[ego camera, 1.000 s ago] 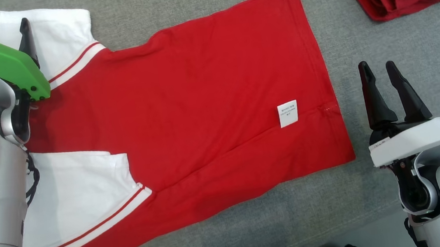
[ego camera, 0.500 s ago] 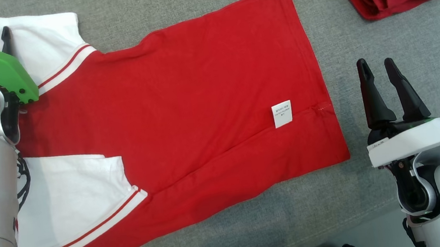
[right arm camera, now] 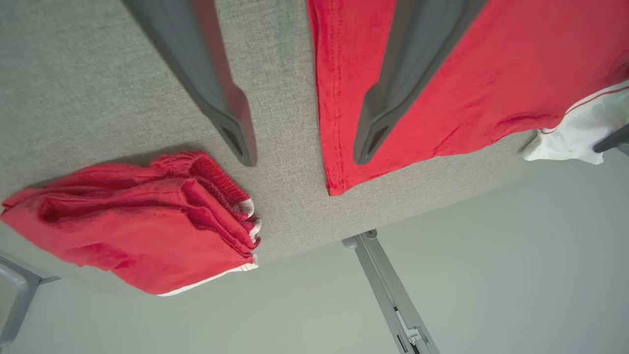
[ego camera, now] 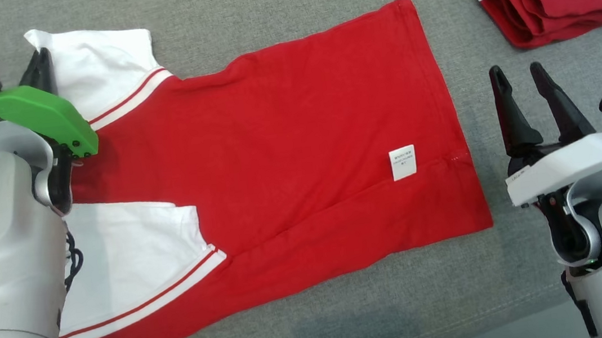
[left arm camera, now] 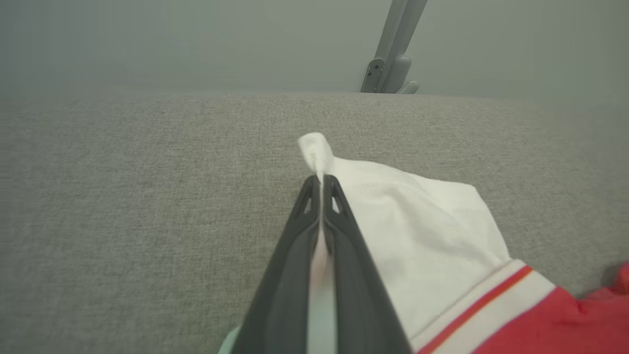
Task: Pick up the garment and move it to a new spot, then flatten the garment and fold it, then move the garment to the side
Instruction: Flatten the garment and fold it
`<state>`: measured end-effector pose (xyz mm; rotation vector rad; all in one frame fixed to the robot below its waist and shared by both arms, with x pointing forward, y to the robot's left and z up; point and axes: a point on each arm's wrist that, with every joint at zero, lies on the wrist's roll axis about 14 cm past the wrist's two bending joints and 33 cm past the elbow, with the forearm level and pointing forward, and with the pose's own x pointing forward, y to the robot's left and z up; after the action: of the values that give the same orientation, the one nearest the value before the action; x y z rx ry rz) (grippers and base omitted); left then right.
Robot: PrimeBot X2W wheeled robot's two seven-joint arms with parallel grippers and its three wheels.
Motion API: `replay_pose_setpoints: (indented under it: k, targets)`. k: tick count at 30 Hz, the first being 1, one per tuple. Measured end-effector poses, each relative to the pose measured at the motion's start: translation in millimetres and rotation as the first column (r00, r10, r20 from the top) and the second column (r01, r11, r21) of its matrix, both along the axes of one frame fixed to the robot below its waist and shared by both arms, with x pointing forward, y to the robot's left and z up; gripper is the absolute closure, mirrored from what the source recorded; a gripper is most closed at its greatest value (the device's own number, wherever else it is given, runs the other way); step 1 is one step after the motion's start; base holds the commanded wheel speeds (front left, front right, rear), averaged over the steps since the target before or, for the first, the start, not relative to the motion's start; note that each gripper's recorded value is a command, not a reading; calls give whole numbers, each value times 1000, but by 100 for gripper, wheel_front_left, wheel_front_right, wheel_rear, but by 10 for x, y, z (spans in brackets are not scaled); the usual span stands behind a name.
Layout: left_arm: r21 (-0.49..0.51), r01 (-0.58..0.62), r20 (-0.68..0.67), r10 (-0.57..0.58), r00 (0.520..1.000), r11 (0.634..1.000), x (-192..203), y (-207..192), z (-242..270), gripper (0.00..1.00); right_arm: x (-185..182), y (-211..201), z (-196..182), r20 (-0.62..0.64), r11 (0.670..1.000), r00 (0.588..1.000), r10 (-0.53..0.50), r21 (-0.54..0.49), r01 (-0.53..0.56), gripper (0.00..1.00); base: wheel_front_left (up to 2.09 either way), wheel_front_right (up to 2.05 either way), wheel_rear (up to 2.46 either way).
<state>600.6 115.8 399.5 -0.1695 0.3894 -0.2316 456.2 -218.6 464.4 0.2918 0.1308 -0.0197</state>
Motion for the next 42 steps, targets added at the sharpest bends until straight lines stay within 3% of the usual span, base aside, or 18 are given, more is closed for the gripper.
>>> replay_pose_setpoints:
  k: [7,14,25,35,37,38,39,40,42]
  targets:
    - [-23,13,79,-11,997,1000,-146,33,248,100,450,125,136,-44,978,992,115,-171,-121,0,0,0,0]
    - [-58,-6,117,12,993,998,-254,107,382,100,796,282,15,-151,948,973,174,-242,-207,0,0,0,0]
    - [-76,-33,132,43,990,997,-399,304,403,100,1118,354,-498,-332,940,928,170,-226,-253,0,0,0,0]
    - [-74,-35,123,44,991,997,-449,377,347,100,1168,432,-800,-419,940,891,174,-199,-277,0,0,0,0]
    - [-72,-33,119,41,992,997,-455,378,330,100,1182,440,-814,-420,940,891,175,-198,-278,25,0,0,0]
    - [-71,-33,118,41,992,997,-456,380,324,100,1190,441,-820,-419,940,891,175,-199,-277,45,0,0,0]
    - [-72,-32,117,41,992,997,-458,380,318,100,1200,442,-823,-418,940,892,174,-198,-277,58,0,0,0]
    - [-74,-33,115,41,992,997,-459,381,313,100,1207,443,-830,-420,941,890,174,-197,-277,58,0,0,0]
    - [-75,-32,113,41,993,997,-458,383,313,100,1216,448,-840,-422,941,890,175,-195,-277,78,0,0,0]
